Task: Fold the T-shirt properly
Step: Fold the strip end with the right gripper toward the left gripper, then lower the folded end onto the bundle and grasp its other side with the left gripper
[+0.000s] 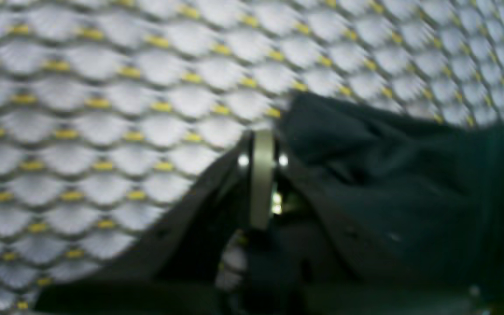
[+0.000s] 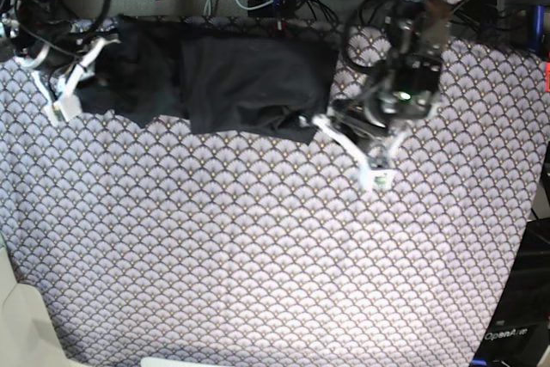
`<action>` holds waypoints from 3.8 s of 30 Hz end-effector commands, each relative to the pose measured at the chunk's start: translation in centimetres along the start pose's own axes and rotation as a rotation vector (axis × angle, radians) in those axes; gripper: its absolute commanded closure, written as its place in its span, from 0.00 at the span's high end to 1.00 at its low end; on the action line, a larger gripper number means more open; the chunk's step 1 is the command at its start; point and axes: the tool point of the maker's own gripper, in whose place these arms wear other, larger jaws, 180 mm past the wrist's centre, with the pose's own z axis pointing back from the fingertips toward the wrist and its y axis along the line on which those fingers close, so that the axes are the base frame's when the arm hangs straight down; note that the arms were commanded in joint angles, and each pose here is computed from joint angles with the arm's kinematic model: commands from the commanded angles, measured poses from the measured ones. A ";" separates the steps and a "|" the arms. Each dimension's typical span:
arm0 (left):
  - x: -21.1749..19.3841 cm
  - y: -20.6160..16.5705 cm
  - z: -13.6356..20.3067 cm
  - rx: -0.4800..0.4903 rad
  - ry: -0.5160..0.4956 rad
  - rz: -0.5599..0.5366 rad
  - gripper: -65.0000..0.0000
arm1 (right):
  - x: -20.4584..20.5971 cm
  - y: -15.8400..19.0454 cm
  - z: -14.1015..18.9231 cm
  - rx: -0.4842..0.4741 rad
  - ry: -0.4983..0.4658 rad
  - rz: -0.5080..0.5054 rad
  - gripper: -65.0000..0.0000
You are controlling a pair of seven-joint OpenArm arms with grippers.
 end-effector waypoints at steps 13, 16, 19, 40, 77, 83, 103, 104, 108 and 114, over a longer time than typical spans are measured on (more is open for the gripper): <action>-1.2 6.3 1.3 0.125 0.004 0.054 0.00 | 6.0 7.3 1.4 0.351 -0.270 0.035 0.00; -2.0 6.3 1.3 0.126 0.018 0.056 0.00 | 6.7 9.9 0.9 0.451 -0.290 0.045 0.00; -2.8 7.0 1.5 0.141 0.037 0.048 0.00 | 7.7 11.3 0.5 0.494 -0.316 0.051 0.00; -5.4 15.5 5.0 0.331 0.044 0.162 0.00 | 9.8 23.1 -3.8 0.827 -0.297 0.121 0.00; -5.8 13.6 5.8 0.273 0.045 0.071 0.00 | 9.3 22.2 -5.9 0.804 -0.203 0.218 0.52; -5.9 12.9 6.3 0.234 0.053 -0.041 0.00 | 7.5 23.2 -5.2 0.829 -0.218 0.156 0.22; -7.9 15.9 8.1 0.311 0.079 -0.002 0.00 | 5.7 27.4 -7.5 0.939 -0.159 0.127 0.00; -7.8 16.0 8.1 0.313 0.081 -0.009 0.00 | 5.7 27.2 -7.5 0.936 -0.157 0.130 0.00; -7.4 15.7 8.0 0.302 0.073 -0.014 0.00 | 4.7 24.9 -7.8 0.885 -0.122 0.158 0.00; -6.2 12.7 7.2 0.228 0.050 -0.080 0.00 | 3.6 21.1 -7.9 0.807 -0.080 0.182 0.00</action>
